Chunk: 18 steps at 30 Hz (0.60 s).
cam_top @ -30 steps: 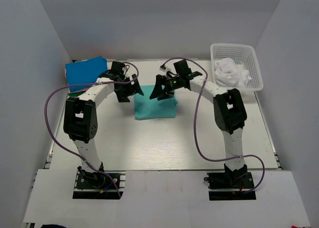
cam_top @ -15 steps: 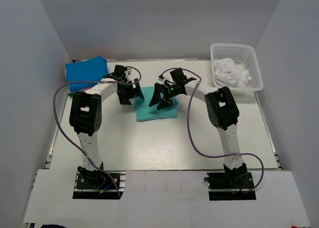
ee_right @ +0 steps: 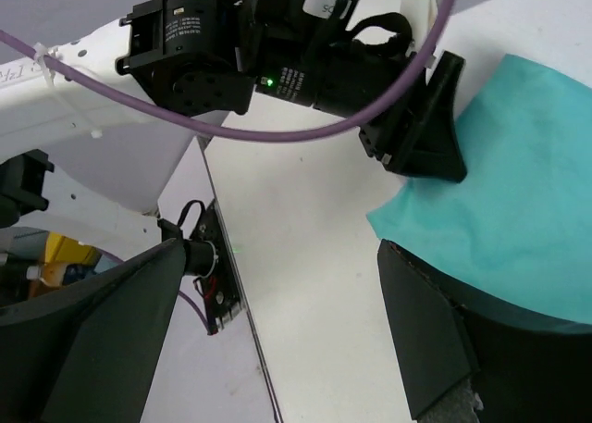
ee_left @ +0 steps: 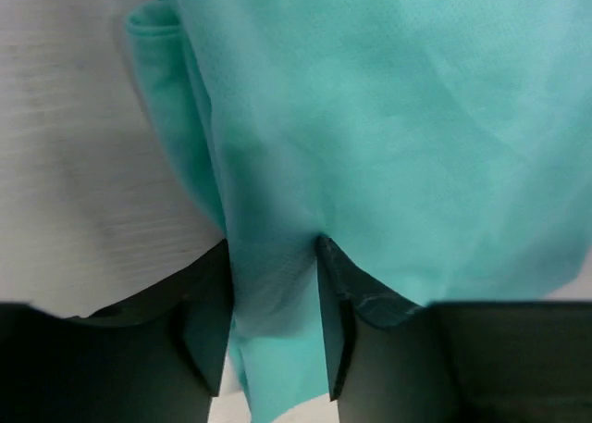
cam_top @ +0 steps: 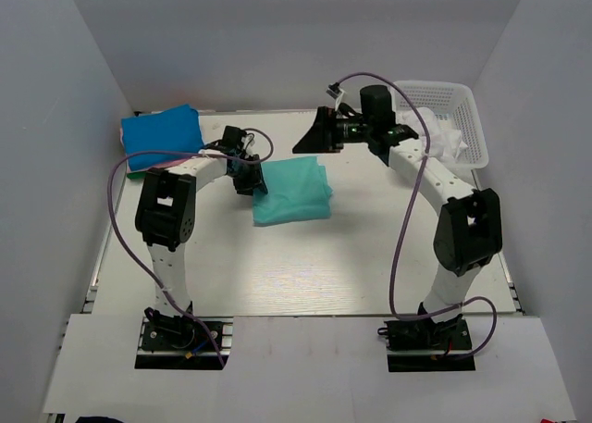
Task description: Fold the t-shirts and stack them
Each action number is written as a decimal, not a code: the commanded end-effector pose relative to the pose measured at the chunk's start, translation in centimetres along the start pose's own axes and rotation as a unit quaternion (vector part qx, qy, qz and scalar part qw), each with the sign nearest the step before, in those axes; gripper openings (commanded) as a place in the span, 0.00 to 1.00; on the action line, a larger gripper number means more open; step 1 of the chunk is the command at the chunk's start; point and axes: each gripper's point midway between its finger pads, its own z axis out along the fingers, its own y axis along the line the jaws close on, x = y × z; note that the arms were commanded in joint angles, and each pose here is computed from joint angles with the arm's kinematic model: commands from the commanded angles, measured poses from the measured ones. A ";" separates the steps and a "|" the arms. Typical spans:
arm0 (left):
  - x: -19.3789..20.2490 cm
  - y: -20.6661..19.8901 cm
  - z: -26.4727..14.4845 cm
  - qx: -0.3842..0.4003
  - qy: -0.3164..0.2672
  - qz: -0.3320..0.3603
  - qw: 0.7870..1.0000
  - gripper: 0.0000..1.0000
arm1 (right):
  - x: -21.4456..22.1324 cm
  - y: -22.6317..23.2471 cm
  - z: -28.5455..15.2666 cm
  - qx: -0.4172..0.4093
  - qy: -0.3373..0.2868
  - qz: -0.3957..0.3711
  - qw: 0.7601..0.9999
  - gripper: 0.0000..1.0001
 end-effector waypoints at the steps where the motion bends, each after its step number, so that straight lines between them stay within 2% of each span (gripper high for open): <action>1: 2.8 0.6 2.6 -0.022 0.039 0.010 0.999 0.49 | 0.8 -2.3 -1.1 0.018 -0.006 0.032 0.999 0.90; 2: 2.6 0.8 3.1 -0.025 0.035 0.011 0.999 0.41 | 1.3 -2.9 -1.5 0.029 -0.008 0.038 0.999 0.90; 3: 1.8 0.4 3.1 -0.031 0.022 0.017 0.999 0.24 | 1.2 -3.6 -2.1 0.038 -0.014 0.040 0.998 0.90; 5: 0.8 0.5 3.0 -0.044 0.019 0.033 0.998 0.00 | 1.3 -4.9 -3.2 0.058 -0.023 0.047 0.997 0.90; 6: -1.8 0.0 2.2 -0.057 -0.011 0.046 0.997 0.00 | 1.4 -5.6 -4.0 0.069 -0.028 0.049 0.996 0.90; 8: -3.2 0.1 1.2 -0.076 -0.017 0.064 0.995 0.00 | 1.4 -6.3 -5.2 0.082 -0.035 0.053 0.995 0.90; 11: -8.6 -1.8 -2.7 -0.067 -0.085 0.101 0.989 0.00 | 2.2 -7.9 -6.8 0.117 -0.041 0.058 0.991 0.90; 13: -9.7 -1.9 -4.6 -0.085 -0.097 0.112 0.985 0.00 | 3.0 -9.0 -7.8 0.153 -0.042 0.055 0.986 0.90; 14: -11.5 -1.9 -6.4 -0.097 -0.125 0.109 0.981 0.00 | 3.4 -9.3 -8.1 0.163 -0.037 0.059 0.984 0.90; 15: -12.3 -1.2 -7.8 -0.128 -0.136 0.127 0.974 0.00 | 3.2 -9.6 -8.7 0.182 -0.042 0.050 0.981 0.90; 18: -14.1 -1.1 -10.5 -0.157 -0.170 0.157 0.960 0.00 | 3.5 -10.4 -10.4 0.233 -0.048 0.035 0.971 0.90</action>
